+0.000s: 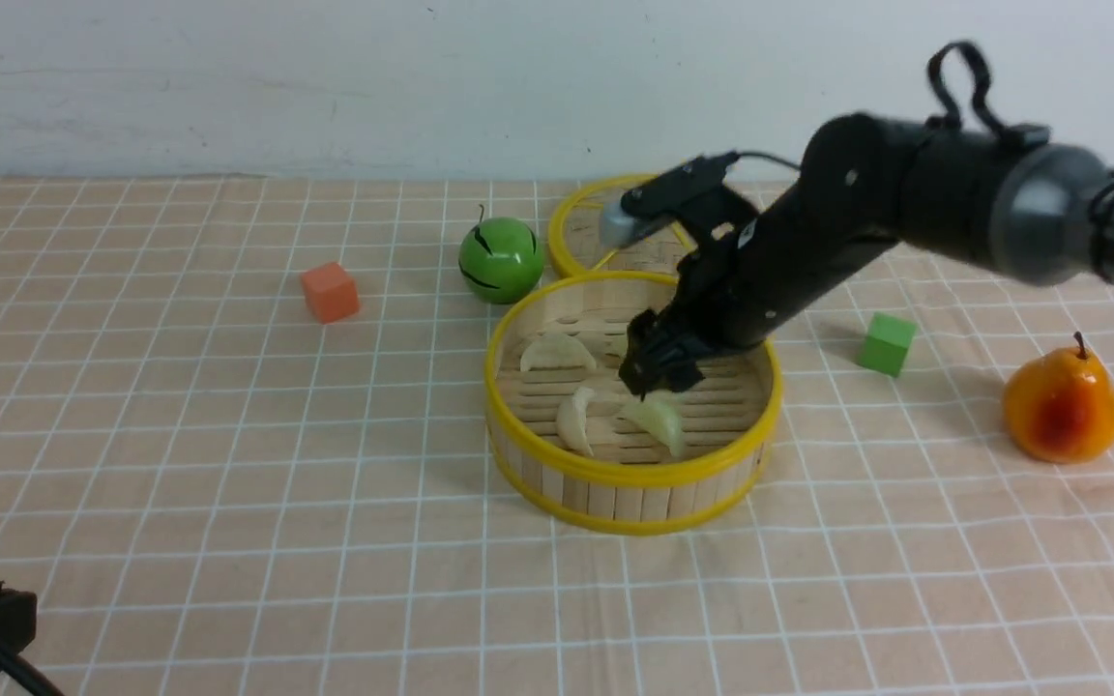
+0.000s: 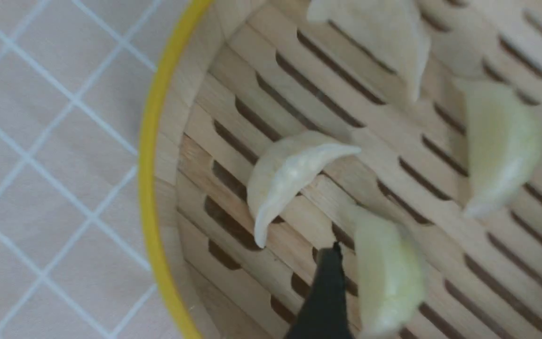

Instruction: Put the dumplings into the steamer on the table with the brown tablecloth.

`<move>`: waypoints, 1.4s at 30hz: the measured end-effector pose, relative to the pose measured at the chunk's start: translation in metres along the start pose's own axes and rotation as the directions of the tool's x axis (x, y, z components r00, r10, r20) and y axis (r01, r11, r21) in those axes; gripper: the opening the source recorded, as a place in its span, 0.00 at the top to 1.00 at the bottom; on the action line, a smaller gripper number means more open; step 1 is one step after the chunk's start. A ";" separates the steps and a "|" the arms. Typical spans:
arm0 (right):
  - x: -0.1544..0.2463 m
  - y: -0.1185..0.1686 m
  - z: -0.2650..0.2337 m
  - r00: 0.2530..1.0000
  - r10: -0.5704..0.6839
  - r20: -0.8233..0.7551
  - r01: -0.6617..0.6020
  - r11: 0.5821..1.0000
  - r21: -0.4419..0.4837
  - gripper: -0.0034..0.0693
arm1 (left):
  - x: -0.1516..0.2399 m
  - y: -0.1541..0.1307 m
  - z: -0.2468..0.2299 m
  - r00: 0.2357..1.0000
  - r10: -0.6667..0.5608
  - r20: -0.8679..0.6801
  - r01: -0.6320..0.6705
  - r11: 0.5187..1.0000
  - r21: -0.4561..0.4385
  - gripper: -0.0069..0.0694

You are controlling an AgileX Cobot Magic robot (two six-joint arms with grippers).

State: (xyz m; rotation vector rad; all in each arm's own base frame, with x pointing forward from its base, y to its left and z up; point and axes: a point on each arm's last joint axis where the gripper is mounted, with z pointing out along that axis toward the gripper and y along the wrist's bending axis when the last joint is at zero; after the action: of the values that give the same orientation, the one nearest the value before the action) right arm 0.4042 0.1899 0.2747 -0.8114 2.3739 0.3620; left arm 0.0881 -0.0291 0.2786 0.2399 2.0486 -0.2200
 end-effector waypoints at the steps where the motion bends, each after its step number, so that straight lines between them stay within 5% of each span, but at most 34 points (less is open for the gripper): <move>1: -0.009 0.002 -0.030 1.000 0.004 0.021 -0.004 1.000 0.017 0.16 | 0.000 0.000 0.000 1.000 0.000 0.000 0.000 1.000 0.000 0.91; 2: -0.009 0.002 -0.030 1.000 0.004 0.025 -0.004 1.000 0.017 0.17 | 0.000 0.000 0.000 1.000 0.000 0.000 0.000 1.000 0.000 0.91; 5: -0.016 0.007 -0.136 0.997 0.013 0.079 -0.024 0.991 0.134 0.29 | 0.000 0.000 0.000 1.000 0.001 0.000 -0.001 1.000 0.000 0.90; 11: 0.026 0.018 -0.280 0.965 0.063 0.253 -0.151 0.926 0.345 0.66 | 0.000 0.000 0.000 1.000 0.001 0.000 -0.001 1.000 0.000 0.91; 17: 0.103 0.052 -0.329 0.846 -0.050 0.531 -0.186 0.905 0.382 0.97 | 0.000 0.000 0.000 1.000 0.002 0.000 -0.002 1.000 -0.001 0.90; 24: 0.227 0.071 -0.262 0.626 -0.095 0.774 -0.252 0.914 0.317 0.98 | 0.000 0.000 0.000 1.000 0.002 0.000 -0.002 1.000 -0.002 0.89; 30: 0.312 0.076 -0.193 0.544 -0.023 0.839 -0.301 0.927 0.221 0.98 | 0.000 0.000 0.000 1.000 0.002 0.000 -0.002 1.000 -0.002 0.88; 38: 0.330 0.082 -0.192 0.354 -0.055 0.934 -0.296 0.940 0.168 0.97 | 0.000 0.000 0.000 1.000 0.002 0.000 -0.002 1.000 -0.002 0.87; 42: 0.329 0.082 -0.194 0.327 -0.049 0.944 -0.302 0.941 0.153 0.97 | 0.000 0.000 0.000 1.000 0.002 0.000 -0.002 1.000 -0.002 0.86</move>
State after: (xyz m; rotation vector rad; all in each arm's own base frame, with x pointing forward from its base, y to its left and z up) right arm 0.0560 0.0178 0.2289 -0.1079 1.2678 0.3703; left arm 0.0881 -0.0290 0.2786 0.2411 2.0487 -0.2168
